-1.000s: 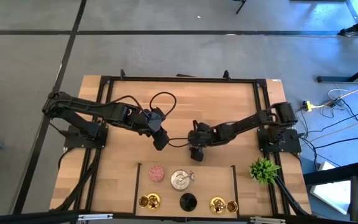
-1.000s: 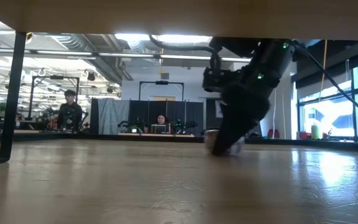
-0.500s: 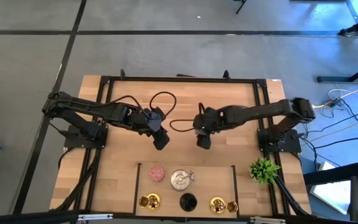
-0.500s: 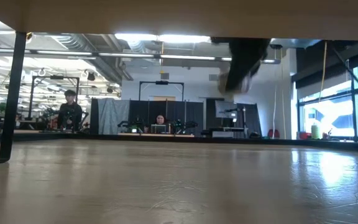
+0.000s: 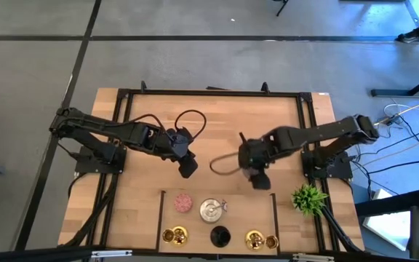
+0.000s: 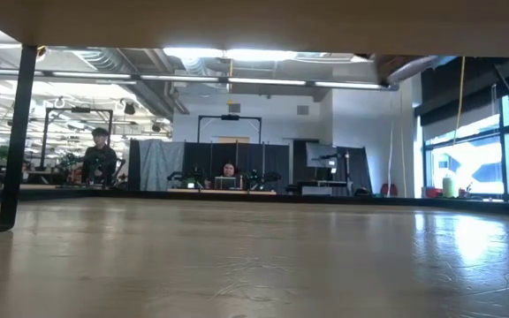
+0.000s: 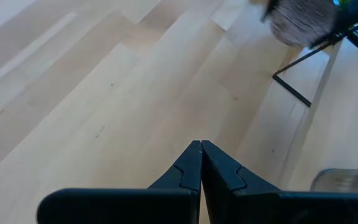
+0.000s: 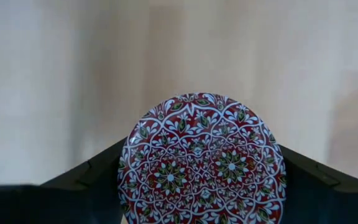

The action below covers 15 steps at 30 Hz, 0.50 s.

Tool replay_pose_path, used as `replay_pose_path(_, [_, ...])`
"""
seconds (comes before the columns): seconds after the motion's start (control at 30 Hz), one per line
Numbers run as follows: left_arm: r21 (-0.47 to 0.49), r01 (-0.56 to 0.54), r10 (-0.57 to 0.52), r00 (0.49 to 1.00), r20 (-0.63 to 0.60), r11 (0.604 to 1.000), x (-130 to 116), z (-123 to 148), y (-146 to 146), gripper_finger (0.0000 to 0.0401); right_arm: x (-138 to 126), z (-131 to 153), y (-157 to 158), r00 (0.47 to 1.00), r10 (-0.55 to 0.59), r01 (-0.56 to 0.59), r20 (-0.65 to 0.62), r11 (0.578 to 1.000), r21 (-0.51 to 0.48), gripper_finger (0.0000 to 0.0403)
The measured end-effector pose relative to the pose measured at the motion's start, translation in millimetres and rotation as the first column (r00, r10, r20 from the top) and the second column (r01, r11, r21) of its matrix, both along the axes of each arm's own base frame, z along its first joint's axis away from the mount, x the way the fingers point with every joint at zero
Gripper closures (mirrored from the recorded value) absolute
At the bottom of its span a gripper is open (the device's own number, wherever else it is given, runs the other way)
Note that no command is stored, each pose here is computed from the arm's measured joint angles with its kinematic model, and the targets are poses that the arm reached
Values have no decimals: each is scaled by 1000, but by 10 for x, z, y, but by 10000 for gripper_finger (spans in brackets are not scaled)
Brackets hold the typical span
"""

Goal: Pick & Place candle stick holders
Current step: Put the red scented candle on the shelf

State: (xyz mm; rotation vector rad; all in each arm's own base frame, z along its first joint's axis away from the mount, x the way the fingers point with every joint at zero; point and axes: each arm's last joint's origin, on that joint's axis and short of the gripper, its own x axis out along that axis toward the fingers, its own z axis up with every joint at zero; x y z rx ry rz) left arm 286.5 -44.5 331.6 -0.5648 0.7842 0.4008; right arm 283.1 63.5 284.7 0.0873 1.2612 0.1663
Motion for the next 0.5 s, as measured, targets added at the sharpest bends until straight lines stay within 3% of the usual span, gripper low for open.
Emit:
replay_pose_path(0.17, [8, 2, -2, 1000, 3, 1000, -7, 5, -16, 400, -88, 6, 355, 999, 46, -46, -1, 998, 31, 107])
replay_pose_path(0.5, [41, 61, -61, 998, 1, 997, -30, 9, -129, 400, -188, 247, 724, 997, -57, 54, 57, 997, 61, 107])
